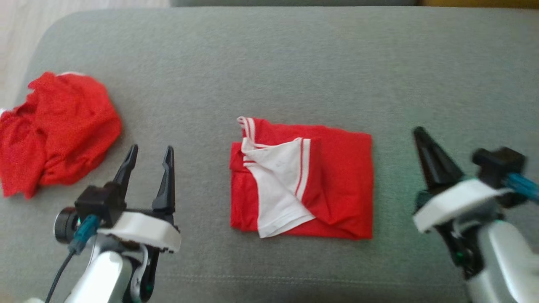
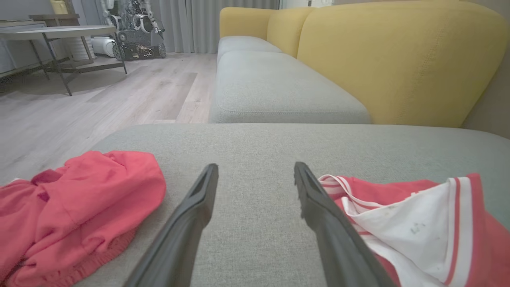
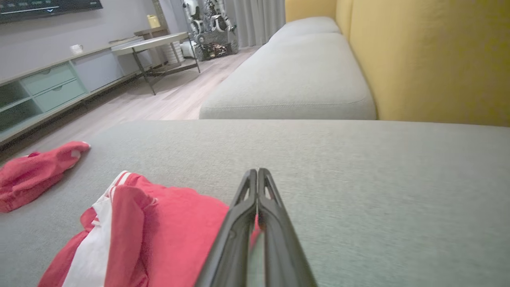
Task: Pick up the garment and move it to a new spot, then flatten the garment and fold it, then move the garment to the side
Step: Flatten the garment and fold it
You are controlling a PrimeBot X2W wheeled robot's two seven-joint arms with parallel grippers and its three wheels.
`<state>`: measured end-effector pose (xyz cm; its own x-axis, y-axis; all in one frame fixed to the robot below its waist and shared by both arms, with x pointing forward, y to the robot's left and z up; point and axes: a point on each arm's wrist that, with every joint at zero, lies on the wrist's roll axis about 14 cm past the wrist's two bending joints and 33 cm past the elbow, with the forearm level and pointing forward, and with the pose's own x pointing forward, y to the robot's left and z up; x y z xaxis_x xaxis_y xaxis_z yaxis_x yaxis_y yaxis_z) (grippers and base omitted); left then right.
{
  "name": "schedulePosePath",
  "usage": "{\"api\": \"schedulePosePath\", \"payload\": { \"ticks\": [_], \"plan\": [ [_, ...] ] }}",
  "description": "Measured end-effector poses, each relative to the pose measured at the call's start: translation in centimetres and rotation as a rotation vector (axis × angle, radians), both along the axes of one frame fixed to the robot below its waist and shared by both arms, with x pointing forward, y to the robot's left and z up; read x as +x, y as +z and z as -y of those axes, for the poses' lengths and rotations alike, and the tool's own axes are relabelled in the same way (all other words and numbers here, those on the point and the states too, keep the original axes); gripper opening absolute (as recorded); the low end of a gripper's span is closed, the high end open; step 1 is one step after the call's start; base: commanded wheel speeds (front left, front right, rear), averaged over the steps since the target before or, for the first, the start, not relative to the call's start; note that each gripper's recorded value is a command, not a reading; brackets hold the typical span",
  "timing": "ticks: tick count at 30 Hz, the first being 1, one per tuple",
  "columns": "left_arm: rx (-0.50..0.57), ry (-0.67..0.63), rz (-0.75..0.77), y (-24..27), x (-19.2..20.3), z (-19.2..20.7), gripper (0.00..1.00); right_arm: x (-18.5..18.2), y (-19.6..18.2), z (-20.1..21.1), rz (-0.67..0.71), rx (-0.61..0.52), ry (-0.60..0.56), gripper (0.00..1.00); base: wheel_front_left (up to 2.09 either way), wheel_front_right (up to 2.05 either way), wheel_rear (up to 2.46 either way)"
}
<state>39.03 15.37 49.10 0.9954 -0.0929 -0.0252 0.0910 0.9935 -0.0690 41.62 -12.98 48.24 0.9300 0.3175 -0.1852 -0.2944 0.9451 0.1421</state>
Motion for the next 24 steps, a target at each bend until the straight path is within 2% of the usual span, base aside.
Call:
{"api": "schedulePosePath", "payload": {
  "ticks": [5,13,18,24],
  "plan": [
    [-0.003,0.031,0.007,0.1,0.2,-0.9,1.0,1.2,-2.9,-4.9,-0.073,0.006,0.138,0.0,0.0,0.0,0.0],
    [-0.006,0.074,-0.016,-0.9,-0.3,-2.2,1.0,0.1,-7.3,-12.3,-0.192,0.039,0.329,0.0,0.0,0.0,0.0],
    [-0.007,0.085,-0.03,-1.4,-0.3,-2.4,1.0,-2.0,-7.9,-16.7,-0.228,0.067,0.462,0.0,0.0,0.0,0.0],
    [-0.015,0.072,-0.024,-1.4,0.2,-1.9,1.0,-5.0,-9.0,-18.6,-0.288,0.095,0.537,0.0,0.0,0.0,0.0]
  ]
}}
